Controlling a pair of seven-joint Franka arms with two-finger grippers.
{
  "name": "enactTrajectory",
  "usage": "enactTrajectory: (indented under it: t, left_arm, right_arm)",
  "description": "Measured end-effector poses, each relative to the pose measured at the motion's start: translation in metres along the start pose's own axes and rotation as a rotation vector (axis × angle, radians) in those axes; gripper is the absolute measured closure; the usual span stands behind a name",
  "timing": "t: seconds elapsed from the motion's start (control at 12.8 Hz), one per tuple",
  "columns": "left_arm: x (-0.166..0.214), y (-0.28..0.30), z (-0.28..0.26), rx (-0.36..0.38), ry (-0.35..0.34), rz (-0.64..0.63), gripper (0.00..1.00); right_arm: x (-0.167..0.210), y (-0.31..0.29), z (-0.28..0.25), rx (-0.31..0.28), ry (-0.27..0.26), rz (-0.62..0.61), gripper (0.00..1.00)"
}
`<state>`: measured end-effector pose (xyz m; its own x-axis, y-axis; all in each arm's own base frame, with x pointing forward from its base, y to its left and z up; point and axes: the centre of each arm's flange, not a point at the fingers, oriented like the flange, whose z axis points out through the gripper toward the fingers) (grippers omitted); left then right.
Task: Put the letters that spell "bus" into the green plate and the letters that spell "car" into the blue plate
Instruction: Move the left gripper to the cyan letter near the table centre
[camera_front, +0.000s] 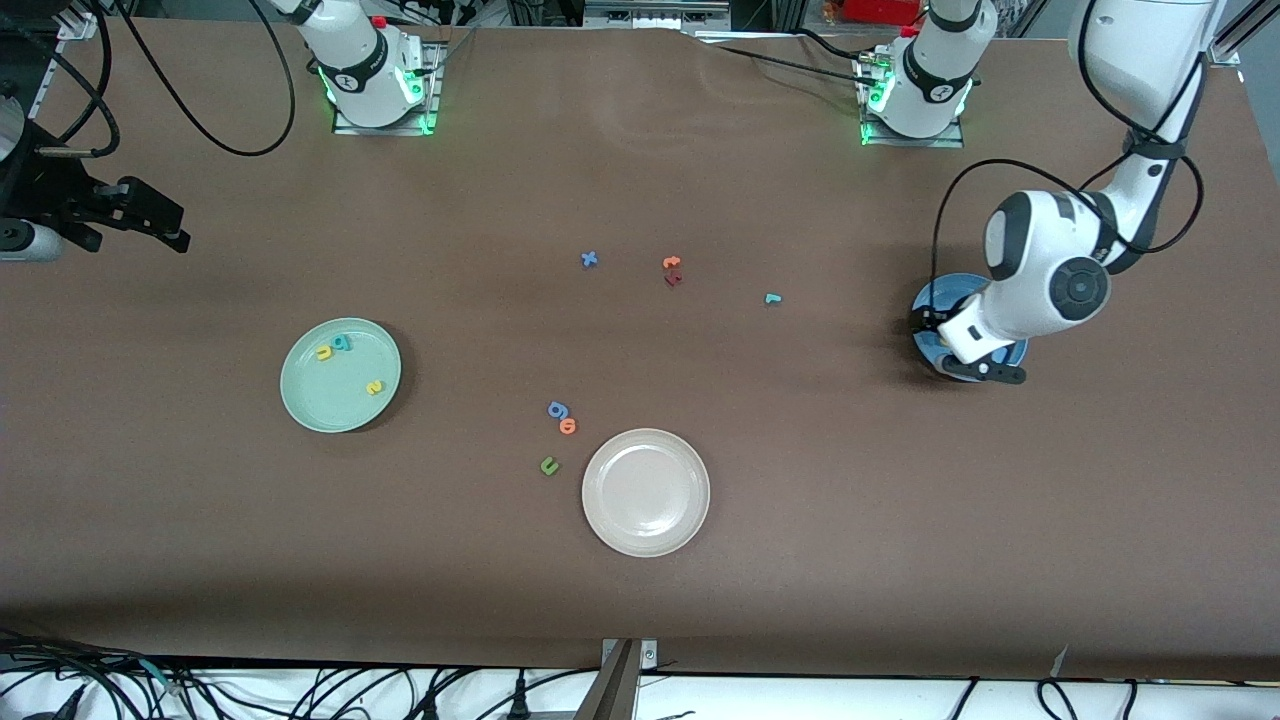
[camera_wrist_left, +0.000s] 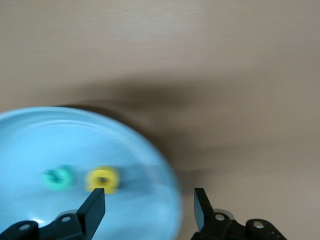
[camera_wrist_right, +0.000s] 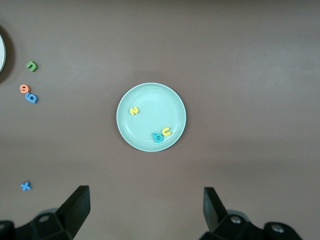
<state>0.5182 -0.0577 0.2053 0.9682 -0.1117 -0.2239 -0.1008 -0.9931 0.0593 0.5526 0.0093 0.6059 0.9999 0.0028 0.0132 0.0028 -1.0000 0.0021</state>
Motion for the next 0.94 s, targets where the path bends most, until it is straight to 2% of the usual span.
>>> enactTrajectory:
  t: [0.31,0.55,0.7,0.94]
  left_arm:
    - [-0.013,0.122,0.001,-0.006,-0.006,-0.115,0.2]
    - [-0.032,0.188,0.004,-0.008,-0.007,-0.195,0.2]
    - [-0.039,0.21,0.004,-0.014,0.007,-0.259,0.2]
    - [-0.038,0.212,0.004,-0.019,0.013,-0.457,0.22]
  right_arm:
    - [0.0,-0.002,-0.001,0.0,0.003,0.012,0.0]
    - [0.0,-0.002,-0.001,0.001,0.002,0.066,0.0]
    - [0.0,-0.002,-0.001,0.002,0.002,0.074,0.0]
    - [0.0,-0.002,-0.001,0.003,0.001,0.078,0.0]
